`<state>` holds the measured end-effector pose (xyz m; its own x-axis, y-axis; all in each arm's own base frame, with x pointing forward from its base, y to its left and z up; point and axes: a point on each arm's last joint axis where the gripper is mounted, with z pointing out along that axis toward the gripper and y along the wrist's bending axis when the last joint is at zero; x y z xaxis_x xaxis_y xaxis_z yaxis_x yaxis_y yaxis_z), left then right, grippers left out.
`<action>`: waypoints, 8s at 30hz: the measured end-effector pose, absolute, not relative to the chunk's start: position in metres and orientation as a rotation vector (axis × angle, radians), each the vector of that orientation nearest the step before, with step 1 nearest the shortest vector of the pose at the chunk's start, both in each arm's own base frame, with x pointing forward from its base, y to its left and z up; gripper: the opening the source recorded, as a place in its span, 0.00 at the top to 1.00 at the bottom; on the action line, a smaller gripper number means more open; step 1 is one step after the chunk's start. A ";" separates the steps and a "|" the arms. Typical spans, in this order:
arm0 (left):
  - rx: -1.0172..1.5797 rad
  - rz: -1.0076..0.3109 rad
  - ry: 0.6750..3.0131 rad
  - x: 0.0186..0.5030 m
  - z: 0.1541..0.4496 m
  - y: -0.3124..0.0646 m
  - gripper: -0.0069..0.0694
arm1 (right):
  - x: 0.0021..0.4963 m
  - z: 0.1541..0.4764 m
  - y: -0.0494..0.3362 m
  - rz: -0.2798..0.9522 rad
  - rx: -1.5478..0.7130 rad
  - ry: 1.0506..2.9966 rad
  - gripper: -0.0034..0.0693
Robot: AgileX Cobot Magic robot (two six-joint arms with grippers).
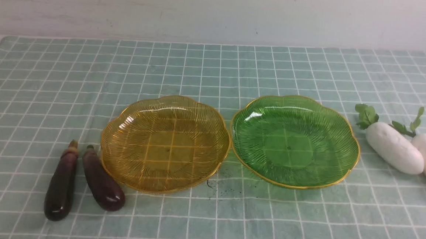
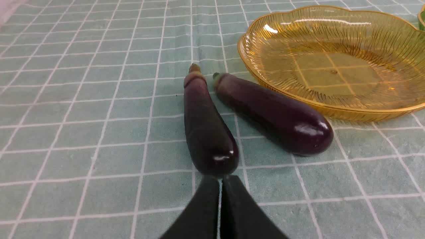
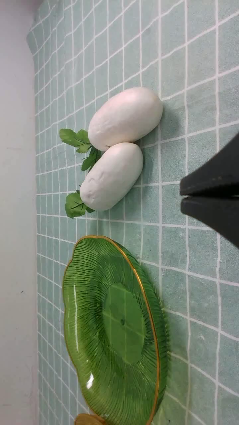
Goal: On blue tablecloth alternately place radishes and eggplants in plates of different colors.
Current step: 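Place the white radish on the plate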
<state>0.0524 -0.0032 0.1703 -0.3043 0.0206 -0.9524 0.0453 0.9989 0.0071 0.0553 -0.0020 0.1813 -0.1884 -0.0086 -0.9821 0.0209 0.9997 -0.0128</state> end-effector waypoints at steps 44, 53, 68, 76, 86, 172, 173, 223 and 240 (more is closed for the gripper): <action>0.048 -0.024 1.880 0.052 0.170 -0.003 0.92 | 0.055 0.181 -0.002 -0.026 0.009 1.760 0.97; 0.048 -0.024 1.880 0.052 0.170 -0.003 0.92 | 0.055 0.181 -0.002 -0.026 0.009 1.760 0.97; -0.395 -0.554 1.822 0.052 0.175 -0.015 0.92 | 0.056 0.184 0.002 0.223 0.231 1.717 0.97; -0.755 -1.040 1.660 0.052 0.186 -0.025 0.92 | 0.056 0.190 0.007 0.780 0.723 1.553 0.97; -0.690 -0.967 1.604 0.054 0.190 -0.021 0.92 | 0.057 0.192 0.008 0.792 0.723 1.538 0.97; 0.027 -0.956 2.642 0.128 0.211 -0.059 0.92 | 0.394 0.158 -0.016 -0.321 -0.353 2.624 0.23; 0.029 -0.956 2.643 0.128 0.211 -0.059 0.92 | 0.395 0.157 -0.016 -0.325 -0.358 2.629 0.23; 0.071 -0.929 2.651 0.127 0.210 -0.058 0.92 | 0.390 0.195 0.101 0.129 -0.317 2.648 0.26; 0.122 -0.916 2.640 0.127 0.210 -0.058 0.92 | 0.403 0.237 0.086 -0.173 -0.394 2.673 0.15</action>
<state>0.1270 -0.0577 0.2098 -0.9375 -0.0309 -0.3467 0.1906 0.7879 -0.5856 0.4031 0.0858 0.2368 -0.8670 -0.3007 -0.3973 -0.2469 0.9518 -0.1818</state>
